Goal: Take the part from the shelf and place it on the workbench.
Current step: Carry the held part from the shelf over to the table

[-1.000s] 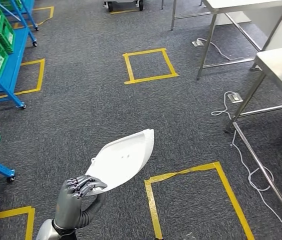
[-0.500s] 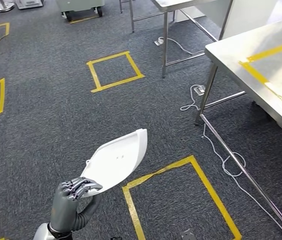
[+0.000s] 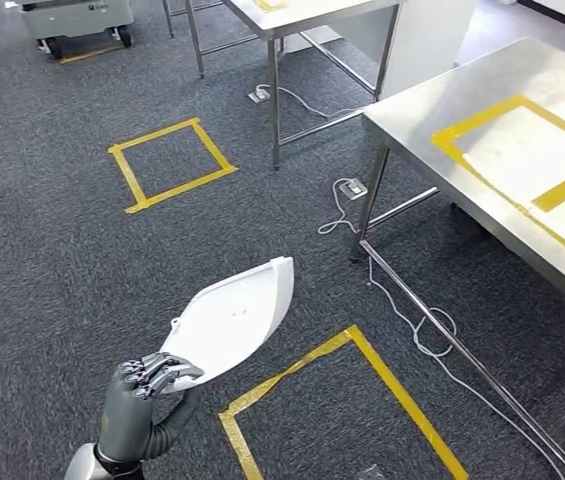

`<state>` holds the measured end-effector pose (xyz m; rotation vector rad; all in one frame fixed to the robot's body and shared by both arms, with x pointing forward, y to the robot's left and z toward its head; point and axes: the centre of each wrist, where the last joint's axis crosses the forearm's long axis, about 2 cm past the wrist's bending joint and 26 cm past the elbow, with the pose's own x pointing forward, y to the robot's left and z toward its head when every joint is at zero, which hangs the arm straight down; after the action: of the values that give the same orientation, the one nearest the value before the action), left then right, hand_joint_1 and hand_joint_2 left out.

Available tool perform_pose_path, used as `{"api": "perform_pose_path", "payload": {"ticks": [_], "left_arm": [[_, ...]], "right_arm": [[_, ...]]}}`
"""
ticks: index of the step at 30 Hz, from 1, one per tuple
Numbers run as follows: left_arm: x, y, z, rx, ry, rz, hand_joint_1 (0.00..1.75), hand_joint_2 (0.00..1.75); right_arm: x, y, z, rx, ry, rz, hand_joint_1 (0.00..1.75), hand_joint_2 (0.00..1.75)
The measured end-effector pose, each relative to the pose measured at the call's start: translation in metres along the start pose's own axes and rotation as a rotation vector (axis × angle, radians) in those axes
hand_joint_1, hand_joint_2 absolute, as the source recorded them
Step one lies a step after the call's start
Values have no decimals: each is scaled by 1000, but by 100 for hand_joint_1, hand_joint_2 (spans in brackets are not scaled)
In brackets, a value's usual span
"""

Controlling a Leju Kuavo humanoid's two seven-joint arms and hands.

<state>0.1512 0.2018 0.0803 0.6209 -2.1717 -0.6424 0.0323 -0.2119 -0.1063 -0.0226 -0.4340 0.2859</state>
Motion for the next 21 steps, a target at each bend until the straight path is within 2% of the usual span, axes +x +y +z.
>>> {"api": "perform_pose_path", "payload": {"ticks": [9,21], "left_arm": [[-2,-1,-6,0,-24,9,175,175],[-4,-5,-4,-42,-43,15,175,175]], "right_arm": [[0,-1,0,-4,1,6,0,0],[0,-1,0,-1,7,4,0,0]]}}
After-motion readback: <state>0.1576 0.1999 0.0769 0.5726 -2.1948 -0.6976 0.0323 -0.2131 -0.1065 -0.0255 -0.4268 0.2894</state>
